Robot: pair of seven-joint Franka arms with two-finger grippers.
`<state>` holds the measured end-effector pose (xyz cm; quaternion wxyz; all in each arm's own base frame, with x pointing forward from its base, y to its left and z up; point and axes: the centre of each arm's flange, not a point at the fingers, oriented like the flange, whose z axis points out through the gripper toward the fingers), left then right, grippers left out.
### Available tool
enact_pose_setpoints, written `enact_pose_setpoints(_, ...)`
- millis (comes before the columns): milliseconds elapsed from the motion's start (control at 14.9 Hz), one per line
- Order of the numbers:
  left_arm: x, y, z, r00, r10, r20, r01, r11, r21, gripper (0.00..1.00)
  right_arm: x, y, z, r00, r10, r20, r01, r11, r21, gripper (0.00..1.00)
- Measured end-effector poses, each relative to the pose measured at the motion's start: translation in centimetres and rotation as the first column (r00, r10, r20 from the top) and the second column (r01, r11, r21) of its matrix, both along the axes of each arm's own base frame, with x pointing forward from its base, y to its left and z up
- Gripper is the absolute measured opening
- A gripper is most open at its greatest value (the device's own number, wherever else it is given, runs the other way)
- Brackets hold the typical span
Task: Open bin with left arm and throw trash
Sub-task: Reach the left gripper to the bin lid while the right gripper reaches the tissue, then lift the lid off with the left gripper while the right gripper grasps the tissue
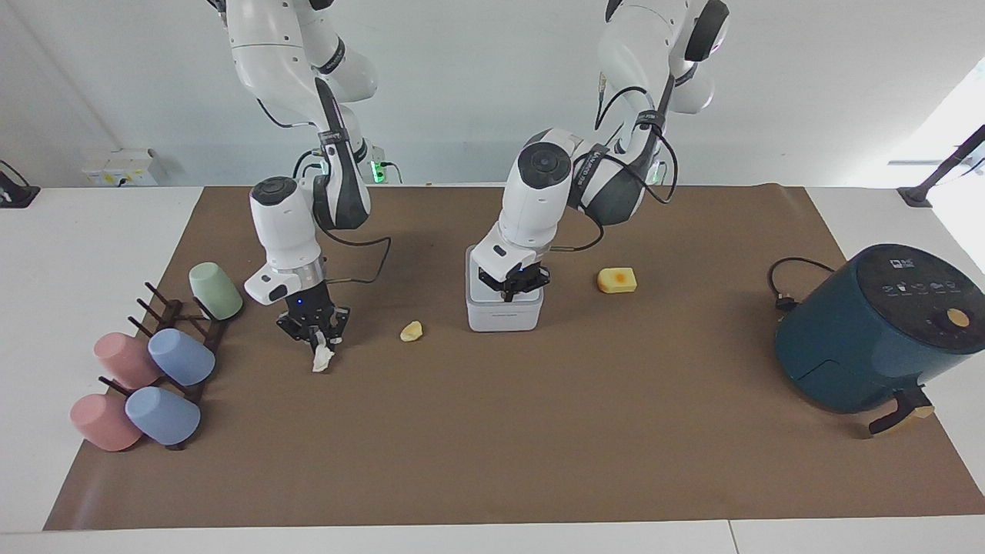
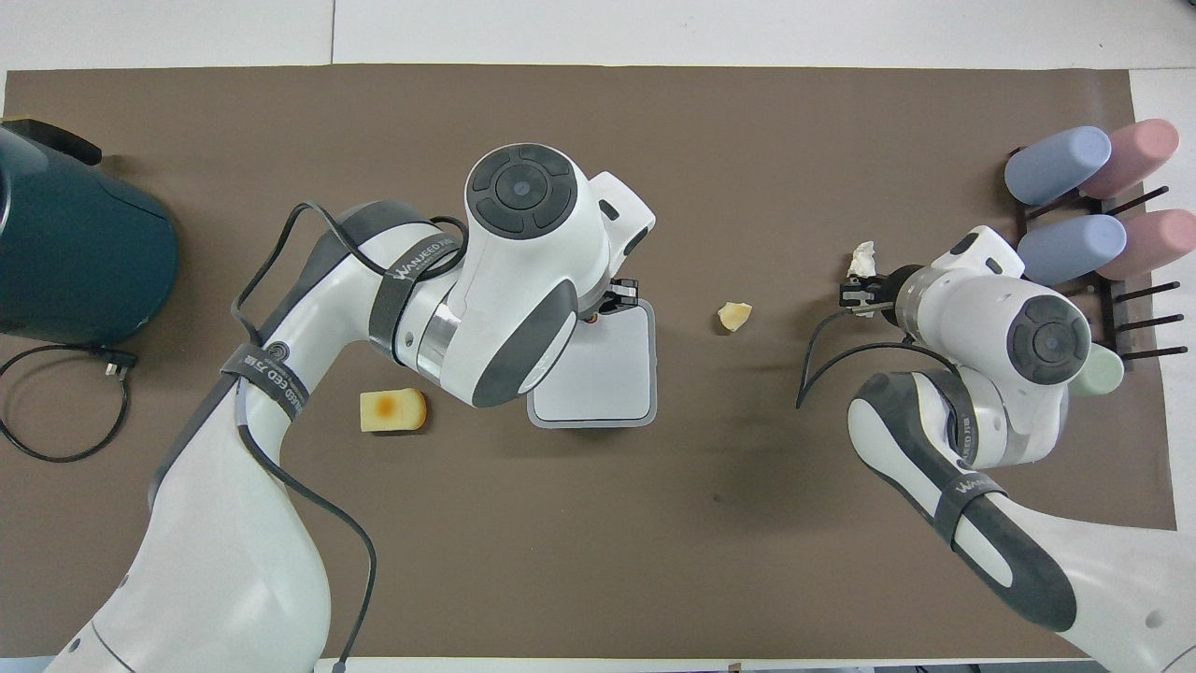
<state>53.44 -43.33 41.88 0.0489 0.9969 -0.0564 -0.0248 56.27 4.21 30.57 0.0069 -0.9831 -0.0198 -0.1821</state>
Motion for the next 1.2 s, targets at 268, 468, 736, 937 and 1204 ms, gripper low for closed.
enact_pose_setpoints(268,0.0,0.0,0.0,1.0,0.0,0.001,0.0,1.0,0.0,0.01,0.4,0.0,5.0,1.0,-0.001,0.028,0.001,1.0,0.0,0.07)
enact_pose_setpoints(468,-0.2,-0.3,-0.2,1.0,-0.004,0.007,0.004,1.0,-0.004,0.01,1.1,0.0,10.0,0.994,-0.007,-0.111,0.006,1.0,-0.017,0.07)
enact_pose_setpoints(736,-0.5,-0.2,-0.2,1.0,-0.003,0.022,0.004,1.0,-0.011,0.01,1.4,-0.1,14.8,0.976,-0.042,-0.212,0.038,0.999,-0.024,0.07)
enact_pose_setpoints(937,-0.6,-0.1,-0.3,1.0,-0.002,0.028,0.003,1.0,-0.015,0.01,1.3,-0.1,16.9,0.958,-0.06,-0.279,0.053,0.998,-0.032,0.07)
enact_pose_setpoints(1204,-0.7,-0.1,-0.2,1.0,-0.002,0.03,0.003,1.0,-0.017,0.01,1.2,-0.5,20.0,0.943,-0.073,-0.323,0.064,0.997,-0.039,0.07)
